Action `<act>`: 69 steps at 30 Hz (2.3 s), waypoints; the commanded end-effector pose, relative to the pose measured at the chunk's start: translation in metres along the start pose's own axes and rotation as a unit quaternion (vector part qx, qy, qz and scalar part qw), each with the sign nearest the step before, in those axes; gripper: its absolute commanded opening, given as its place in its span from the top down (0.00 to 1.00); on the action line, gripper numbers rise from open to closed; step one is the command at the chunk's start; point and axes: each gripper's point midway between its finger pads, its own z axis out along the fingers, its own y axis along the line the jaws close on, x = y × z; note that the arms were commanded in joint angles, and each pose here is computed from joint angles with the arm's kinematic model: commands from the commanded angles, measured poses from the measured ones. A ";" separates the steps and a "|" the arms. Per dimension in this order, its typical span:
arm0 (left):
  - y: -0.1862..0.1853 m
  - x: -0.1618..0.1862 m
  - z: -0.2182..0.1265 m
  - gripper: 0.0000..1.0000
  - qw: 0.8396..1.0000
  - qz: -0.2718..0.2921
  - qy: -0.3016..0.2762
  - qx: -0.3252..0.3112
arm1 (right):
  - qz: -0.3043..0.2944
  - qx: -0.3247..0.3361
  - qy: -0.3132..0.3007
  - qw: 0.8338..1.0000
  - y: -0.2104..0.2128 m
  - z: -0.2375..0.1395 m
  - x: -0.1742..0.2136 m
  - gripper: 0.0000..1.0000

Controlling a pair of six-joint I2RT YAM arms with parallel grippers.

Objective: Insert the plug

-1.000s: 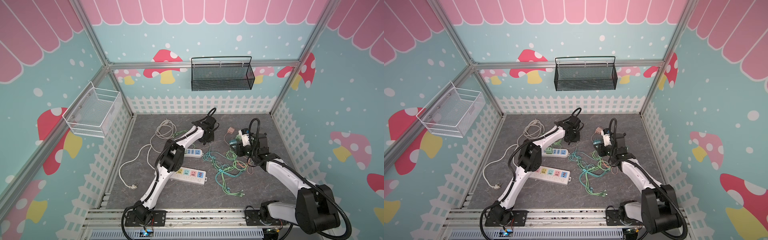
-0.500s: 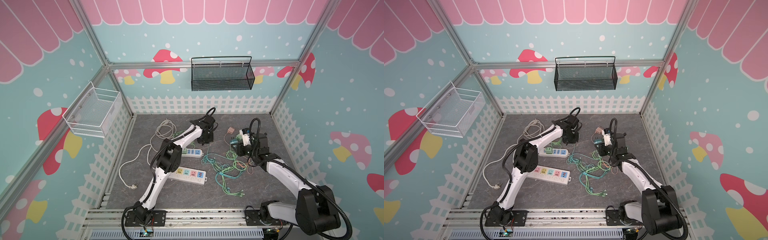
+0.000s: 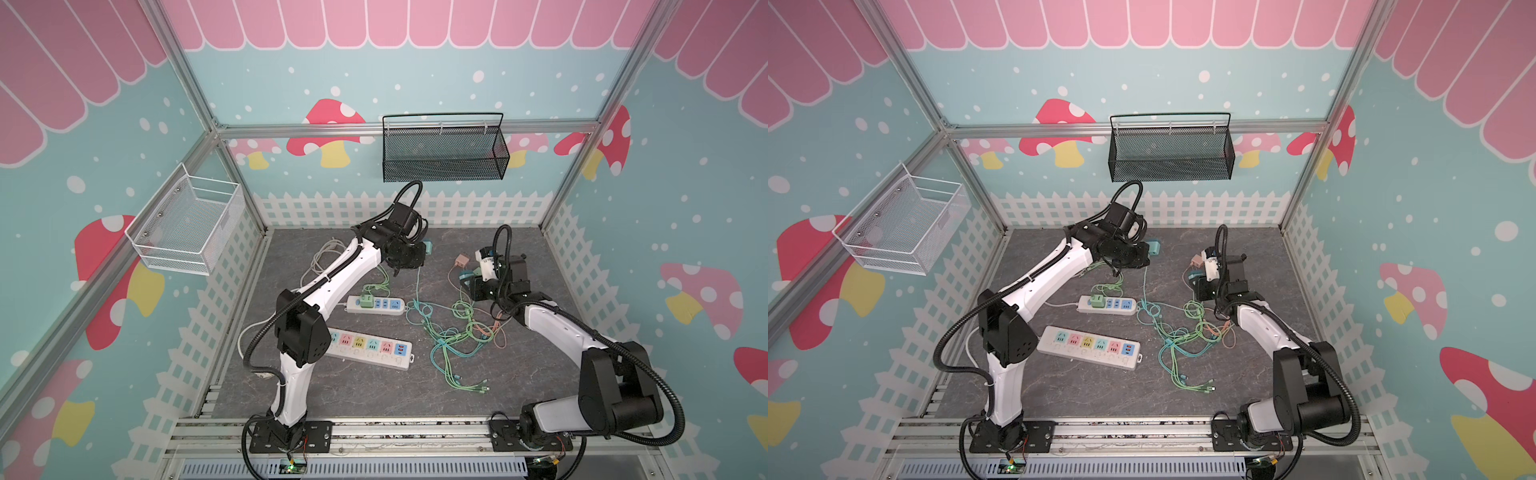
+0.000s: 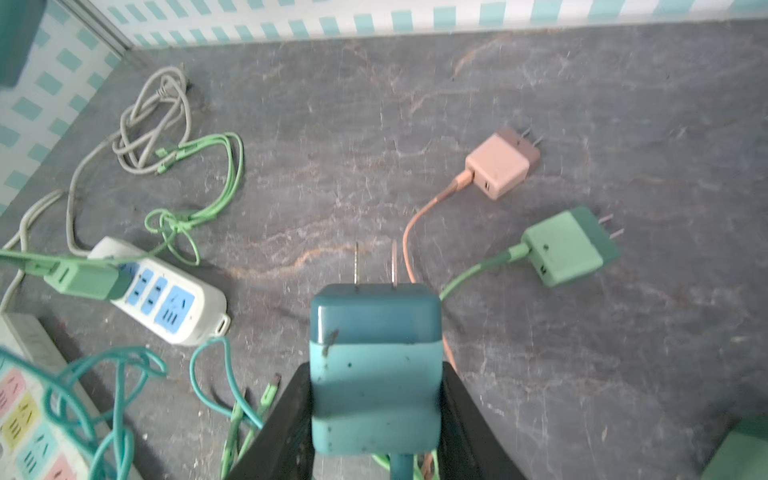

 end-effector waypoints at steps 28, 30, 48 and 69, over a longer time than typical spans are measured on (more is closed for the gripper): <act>-0.125 0.087 0.034 1.00 0.958 0.203 0.077 0.189 | -0.097 -0.027 -0.140 0.985 0.022 -0.040 -0.211 0.77; -0.133 0.091 0.047 1.00 0.956 0.208 0.081 0.190 | -0.096 -0.016 -0.136 0.986 0.018 -0.039 -0.209 0.77; -0.140 0.085 0.043 0.43 0.970 0.157 0.006 0.184 | -0.085 0.013 -0.131 0.988 0.001 -0.044 -0.198 0.78; 0.046 0.082 -0.061 0.31 0.996 -0.008 -0.084 0.023 | -0.194 -0.240 -0.195 0.931 0.135 -0.130 -0.238 0.74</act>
